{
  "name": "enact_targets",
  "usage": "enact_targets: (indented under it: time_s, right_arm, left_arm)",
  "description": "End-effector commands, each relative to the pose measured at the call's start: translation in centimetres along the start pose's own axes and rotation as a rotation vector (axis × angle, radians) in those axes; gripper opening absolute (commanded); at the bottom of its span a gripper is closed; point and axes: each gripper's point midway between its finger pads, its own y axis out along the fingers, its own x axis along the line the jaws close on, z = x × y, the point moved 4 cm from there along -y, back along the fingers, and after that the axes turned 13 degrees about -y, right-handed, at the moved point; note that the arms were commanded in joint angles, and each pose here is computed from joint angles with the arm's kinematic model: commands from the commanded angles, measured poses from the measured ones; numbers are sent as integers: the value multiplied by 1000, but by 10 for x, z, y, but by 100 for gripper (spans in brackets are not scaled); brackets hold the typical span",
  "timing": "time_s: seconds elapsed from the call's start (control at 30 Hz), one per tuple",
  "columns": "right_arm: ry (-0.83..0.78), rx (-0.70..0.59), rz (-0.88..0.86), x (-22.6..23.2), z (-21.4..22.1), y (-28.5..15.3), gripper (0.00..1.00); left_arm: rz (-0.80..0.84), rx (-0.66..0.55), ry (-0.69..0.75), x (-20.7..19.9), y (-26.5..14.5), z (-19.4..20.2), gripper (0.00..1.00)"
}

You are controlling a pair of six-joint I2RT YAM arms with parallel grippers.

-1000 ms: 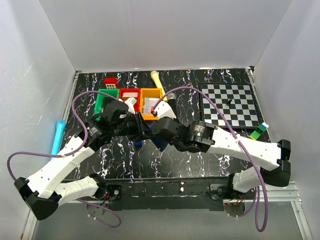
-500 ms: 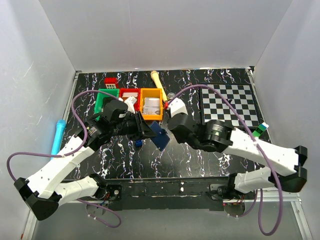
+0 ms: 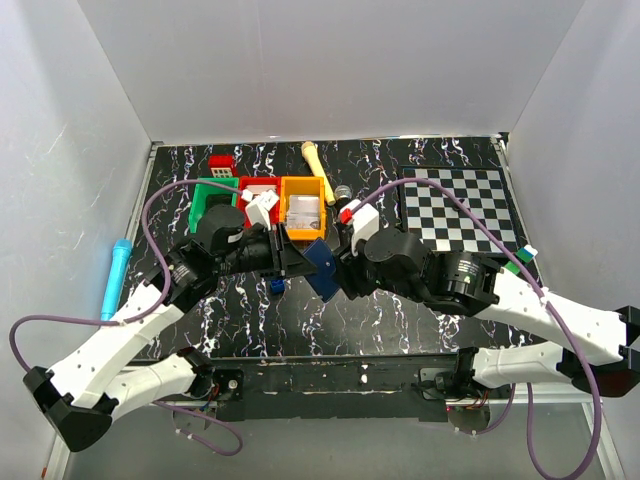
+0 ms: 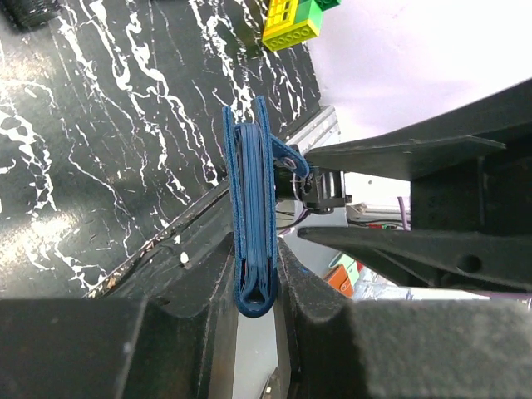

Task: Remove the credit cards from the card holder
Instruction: Open the card holder.

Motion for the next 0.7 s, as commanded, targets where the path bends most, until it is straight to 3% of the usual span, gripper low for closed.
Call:
enact_targets:
  time_s: [0.0, 0.13, 0.67]
  right_arm:
    - [13, -19, 20, -1, -5, 2, 50]
    - [49, -69, 58, -10, -7, -6, 44]
    - [228, -153, -77, -18, -10, -19, 40]
  left_arm:
    - [118, -9, 89, -16, -12, 2, 0]
    - [160, -1, 127, -15, -15, 7, 0]
    - [529, 112, 377, -37, -34, 38, 0]
